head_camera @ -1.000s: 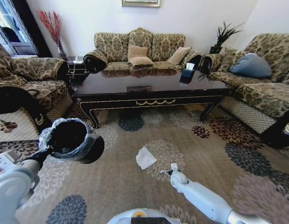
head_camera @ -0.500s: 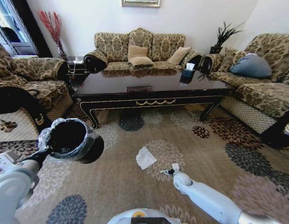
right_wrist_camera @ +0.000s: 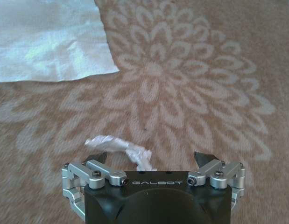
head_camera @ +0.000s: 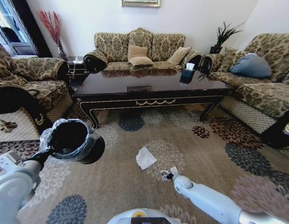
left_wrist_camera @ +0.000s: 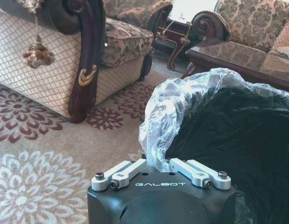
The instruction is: Move to the front of the table and pick up the trash from the floor, then place it into the trash bin.
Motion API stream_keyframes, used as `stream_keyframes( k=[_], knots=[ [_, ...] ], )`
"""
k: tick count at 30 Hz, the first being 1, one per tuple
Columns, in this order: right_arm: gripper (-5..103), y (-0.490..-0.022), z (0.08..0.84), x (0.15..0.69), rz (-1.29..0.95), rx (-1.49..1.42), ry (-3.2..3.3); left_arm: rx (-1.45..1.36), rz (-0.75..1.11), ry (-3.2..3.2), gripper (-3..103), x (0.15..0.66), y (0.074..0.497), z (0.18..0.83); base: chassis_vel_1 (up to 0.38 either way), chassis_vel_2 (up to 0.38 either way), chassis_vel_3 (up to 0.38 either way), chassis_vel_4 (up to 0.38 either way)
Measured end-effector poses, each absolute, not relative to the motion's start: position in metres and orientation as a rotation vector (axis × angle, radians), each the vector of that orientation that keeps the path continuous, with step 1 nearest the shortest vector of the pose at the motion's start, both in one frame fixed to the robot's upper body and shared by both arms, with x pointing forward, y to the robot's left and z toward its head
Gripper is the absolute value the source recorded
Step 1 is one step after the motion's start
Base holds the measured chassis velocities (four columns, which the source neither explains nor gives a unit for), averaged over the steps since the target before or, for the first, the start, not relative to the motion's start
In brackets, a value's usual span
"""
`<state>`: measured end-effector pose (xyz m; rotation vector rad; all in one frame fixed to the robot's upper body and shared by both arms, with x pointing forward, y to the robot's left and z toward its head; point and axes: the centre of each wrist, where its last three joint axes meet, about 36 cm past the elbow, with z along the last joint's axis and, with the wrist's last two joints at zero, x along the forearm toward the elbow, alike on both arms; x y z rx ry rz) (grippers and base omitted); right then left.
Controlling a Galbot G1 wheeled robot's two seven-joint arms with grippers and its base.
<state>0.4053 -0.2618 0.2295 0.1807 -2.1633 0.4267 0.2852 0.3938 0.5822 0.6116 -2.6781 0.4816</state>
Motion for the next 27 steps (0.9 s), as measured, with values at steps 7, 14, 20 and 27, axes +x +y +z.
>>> stream_keyframes(
  k=[7,14,20,27],
  knots=[
    [101,-0.270,0.223,0.416,0.431,0.228,-2.188,0.616,0.478,-2.679,3,0.285,0.396,0.583,0.000,0.000,0.000,0.000],
    [80,-0.270,0.219,0.412,0.408,0.228,-2.174,0.610,0.476,-2.679,3,0.287,0.395,0.582,0.000,0.000,0.000,0.000],
    [59,-0.268,0.215,0.402,0.398,0.239,-2.177,0.608,0.472,-2.675,3,0.289,0.394,0.580,0.000,0.000,0.000,0.000],
    [32,-0.270,0.210,0.392,0.401,0.258,-2.181,0.612,0.472,-2.672,3,0.289,0.395,0.579,0.000,0.000,0.000,0.000]
  ],
)
